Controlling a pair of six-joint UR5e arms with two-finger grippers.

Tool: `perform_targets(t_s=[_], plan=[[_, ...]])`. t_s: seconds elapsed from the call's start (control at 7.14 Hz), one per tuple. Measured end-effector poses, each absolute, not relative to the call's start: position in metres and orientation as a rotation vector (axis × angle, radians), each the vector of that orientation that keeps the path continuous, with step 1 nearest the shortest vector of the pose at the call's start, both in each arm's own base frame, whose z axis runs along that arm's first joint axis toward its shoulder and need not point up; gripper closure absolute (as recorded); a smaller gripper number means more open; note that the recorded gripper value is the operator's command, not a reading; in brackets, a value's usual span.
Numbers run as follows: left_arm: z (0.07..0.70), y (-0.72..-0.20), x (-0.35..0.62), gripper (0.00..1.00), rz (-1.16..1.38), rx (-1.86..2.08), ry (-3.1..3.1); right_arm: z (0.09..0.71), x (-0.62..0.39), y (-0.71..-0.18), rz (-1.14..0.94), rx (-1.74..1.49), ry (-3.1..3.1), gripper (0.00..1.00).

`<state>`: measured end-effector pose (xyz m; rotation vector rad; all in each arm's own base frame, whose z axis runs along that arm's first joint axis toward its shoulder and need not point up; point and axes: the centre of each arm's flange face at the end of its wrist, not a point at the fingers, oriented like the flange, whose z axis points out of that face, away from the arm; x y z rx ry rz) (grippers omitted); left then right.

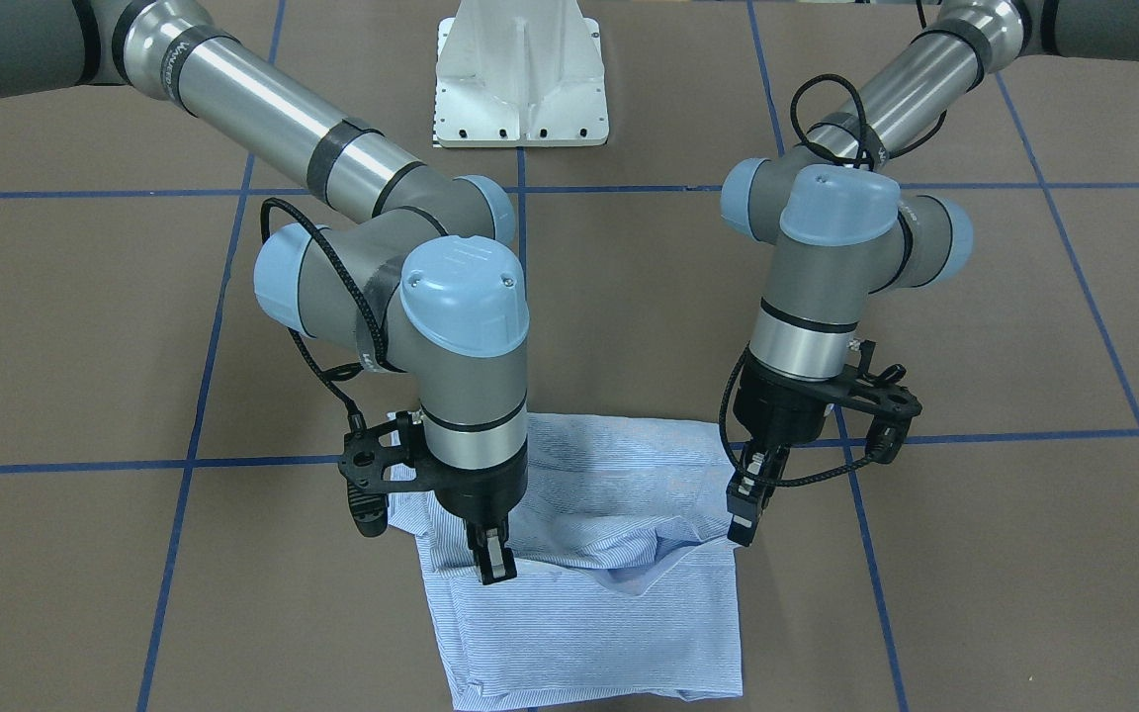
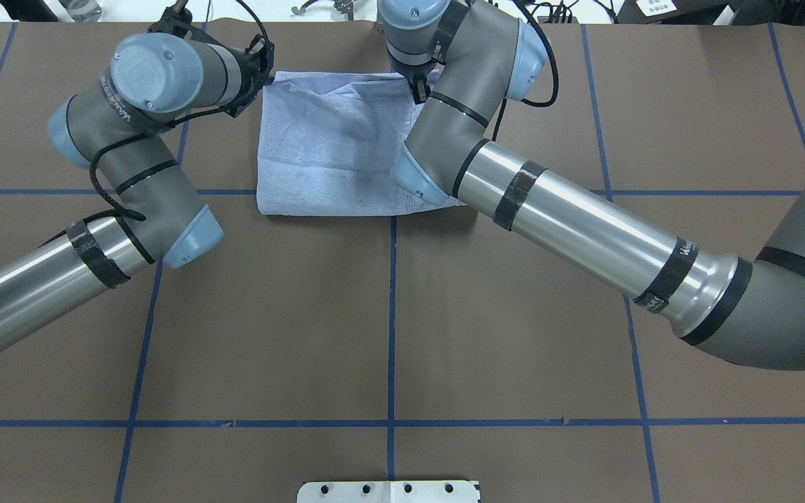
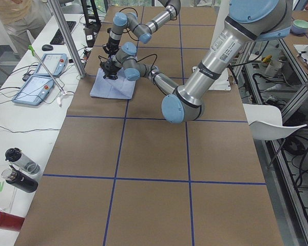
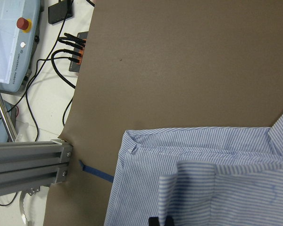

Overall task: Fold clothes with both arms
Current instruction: 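Lay the folded edge onto the far edge and open both grippers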

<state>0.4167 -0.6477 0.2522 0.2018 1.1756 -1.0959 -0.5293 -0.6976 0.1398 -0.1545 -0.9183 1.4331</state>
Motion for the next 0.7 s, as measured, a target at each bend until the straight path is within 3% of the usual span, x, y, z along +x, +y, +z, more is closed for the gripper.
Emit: perform_targets(t_s=[0.28,0.42,0.56,0.7], plan=[[0.262,-0.669,0.432,1.0,-1.087,0.208,1.168,0.16,-0.535,-0.707,1.438,-0.149,-0.918,1.0],[0.27,-0.678,0.441,0.98,-1.085,0.21,1.167,0.168,-0.538,-0.711,1.44,-0.141,-0.921,0.79],[0.279,-0.686,0.448,0.85,-1.085,0.21,1.163,0.175,-0.541,-0.716,1.446,-0.129,-0.92,0.66],[0.287,-0.691,0.454,0.58,-1.085,0.209,1.157,0.18,-0.544,-0.72,1.45,-0.118,-0.923,0.45]])
